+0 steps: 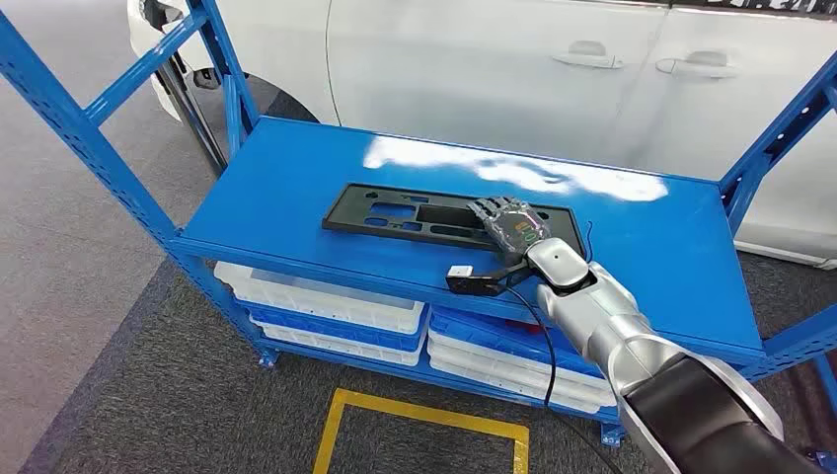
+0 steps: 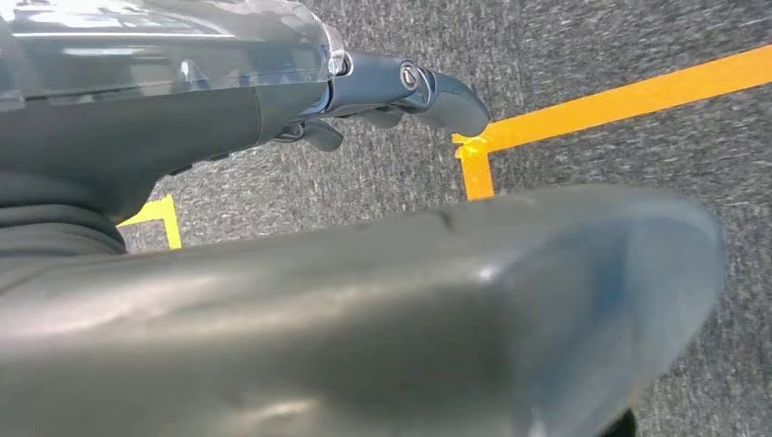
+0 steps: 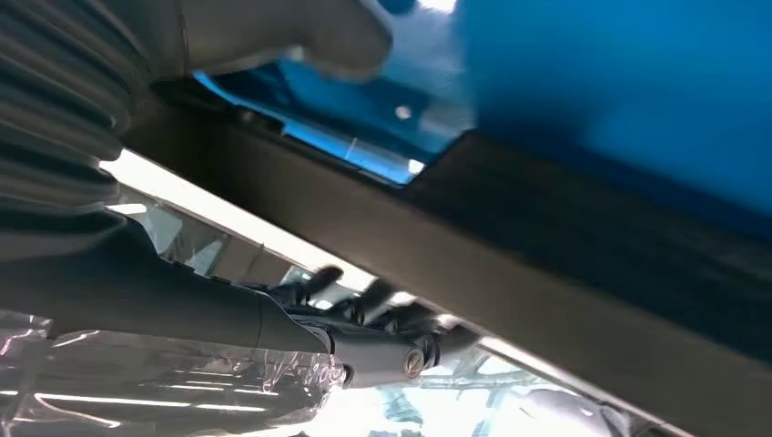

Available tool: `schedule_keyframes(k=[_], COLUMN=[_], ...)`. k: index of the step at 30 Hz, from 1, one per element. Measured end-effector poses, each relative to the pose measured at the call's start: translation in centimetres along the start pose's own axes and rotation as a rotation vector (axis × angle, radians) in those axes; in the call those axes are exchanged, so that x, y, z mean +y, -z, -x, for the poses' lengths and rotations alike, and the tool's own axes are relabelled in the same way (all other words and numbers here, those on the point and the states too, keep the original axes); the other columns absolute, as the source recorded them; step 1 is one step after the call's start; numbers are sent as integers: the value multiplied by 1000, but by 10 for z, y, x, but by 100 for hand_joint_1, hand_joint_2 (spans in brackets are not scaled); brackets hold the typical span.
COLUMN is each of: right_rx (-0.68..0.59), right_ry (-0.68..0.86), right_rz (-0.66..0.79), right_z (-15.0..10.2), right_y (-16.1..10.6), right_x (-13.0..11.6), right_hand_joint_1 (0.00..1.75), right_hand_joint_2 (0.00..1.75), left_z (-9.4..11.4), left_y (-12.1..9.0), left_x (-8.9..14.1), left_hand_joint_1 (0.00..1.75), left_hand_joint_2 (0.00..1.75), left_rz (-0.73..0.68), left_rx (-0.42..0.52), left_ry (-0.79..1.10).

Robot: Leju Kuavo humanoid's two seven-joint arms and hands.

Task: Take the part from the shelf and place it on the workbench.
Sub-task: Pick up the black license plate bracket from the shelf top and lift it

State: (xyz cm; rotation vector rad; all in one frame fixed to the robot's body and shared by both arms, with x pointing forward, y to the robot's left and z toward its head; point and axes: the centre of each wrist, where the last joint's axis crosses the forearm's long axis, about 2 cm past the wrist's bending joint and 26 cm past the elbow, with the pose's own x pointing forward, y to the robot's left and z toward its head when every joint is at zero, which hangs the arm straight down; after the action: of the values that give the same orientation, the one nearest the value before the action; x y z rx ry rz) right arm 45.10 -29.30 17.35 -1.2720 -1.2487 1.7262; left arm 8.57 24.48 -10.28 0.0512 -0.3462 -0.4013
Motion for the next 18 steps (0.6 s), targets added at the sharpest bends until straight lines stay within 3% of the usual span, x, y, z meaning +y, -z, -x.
schedule_keyframes(k=[18], right_rx=[-29], right_ry=[12], right_rz=[27], right_z=[-10], right_y=[3], right_x=[-4], right_hand_joint_1=[174], right_hand_joint_2=[175], left_z=[-1], left_y=[0], left_x=[0], left_hand_joint_1=[0], left_hand_joint_2=[0], left_rz=[0], left_rx=[-5], left_ry=[-1])
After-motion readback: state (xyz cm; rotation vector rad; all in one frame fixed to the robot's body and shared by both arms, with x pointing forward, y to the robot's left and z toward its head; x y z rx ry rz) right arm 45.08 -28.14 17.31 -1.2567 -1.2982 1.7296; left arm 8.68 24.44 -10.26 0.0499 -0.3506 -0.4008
